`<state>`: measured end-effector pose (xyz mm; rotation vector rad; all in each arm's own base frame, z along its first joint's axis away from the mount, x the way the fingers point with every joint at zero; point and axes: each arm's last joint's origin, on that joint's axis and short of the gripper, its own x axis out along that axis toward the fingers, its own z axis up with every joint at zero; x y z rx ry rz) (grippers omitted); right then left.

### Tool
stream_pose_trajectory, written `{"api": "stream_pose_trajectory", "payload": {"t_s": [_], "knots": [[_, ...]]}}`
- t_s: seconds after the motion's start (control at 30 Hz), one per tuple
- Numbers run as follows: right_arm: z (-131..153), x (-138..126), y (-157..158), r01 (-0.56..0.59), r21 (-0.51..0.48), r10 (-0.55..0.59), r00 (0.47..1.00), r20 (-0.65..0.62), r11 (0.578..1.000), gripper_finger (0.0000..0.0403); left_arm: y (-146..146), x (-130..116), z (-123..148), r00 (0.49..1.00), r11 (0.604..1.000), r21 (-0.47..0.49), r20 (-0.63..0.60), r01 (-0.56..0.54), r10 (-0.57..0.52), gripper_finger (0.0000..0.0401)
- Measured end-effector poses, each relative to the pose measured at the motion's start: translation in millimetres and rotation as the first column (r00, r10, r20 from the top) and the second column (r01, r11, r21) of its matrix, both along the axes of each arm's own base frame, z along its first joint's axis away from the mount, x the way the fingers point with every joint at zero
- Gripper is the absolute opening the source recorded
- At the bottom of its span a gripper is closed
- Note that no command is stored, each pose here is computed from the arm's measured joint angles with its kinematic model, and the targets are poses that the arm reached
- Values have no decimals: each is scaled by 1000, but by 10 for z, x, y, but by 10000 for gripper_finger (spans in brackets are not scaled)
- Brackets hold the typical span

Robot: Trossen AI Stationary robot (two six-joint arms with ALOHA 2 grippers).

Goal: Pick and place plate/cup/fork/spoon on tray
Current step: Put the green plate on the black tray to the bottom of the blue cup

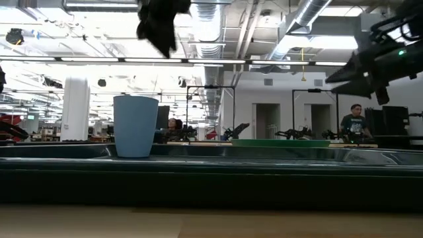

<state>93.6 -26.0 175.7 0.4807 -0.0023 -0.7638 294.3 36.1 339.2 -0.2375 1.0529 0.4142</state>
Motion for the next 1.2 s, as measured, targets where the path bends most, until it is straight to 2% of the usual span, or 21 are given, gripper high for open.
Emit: {"api": "stream_pose_trajectory", "payload": {"t_s": [0.2,0.3,0.43,0.57,0.7,0.83,0.97,1.2], "knots": [[-117,124,-124,106,102,-96,990,-99,989,191,13,2,507,986,998,54,167,-20,11,221],[-40,206,-196,136,125,-116,982,-151,983,180,15,-15,646,977,997,71,212,-32,16,221],[173,308,-327,211,117,-175,948,-264,970,169,16,-23,703,973,997,74,231,-37,19,221],[440,375,-507,269,96,-207,886,-416,958,163,15,-43,683,979,996,72,204,-43,27,221],[552,468,-708,287,163,-176,855,-487,944,165,24,-39,634,980,994,78,189,-70,54,221],[416,509,-887,314,272,-125,831,-542,910,178,24,-36,598,981,994,68,181,-80,67,221],[205,509,-1024,355,406,-56,807,-588,842,188,21,-45,548,985,995,49,154,-90,82,221],[-6,557,-1199,397,434,-39,773,-634,809,200,21,-45,551,984,994,58,156,-97,87,221]]}}
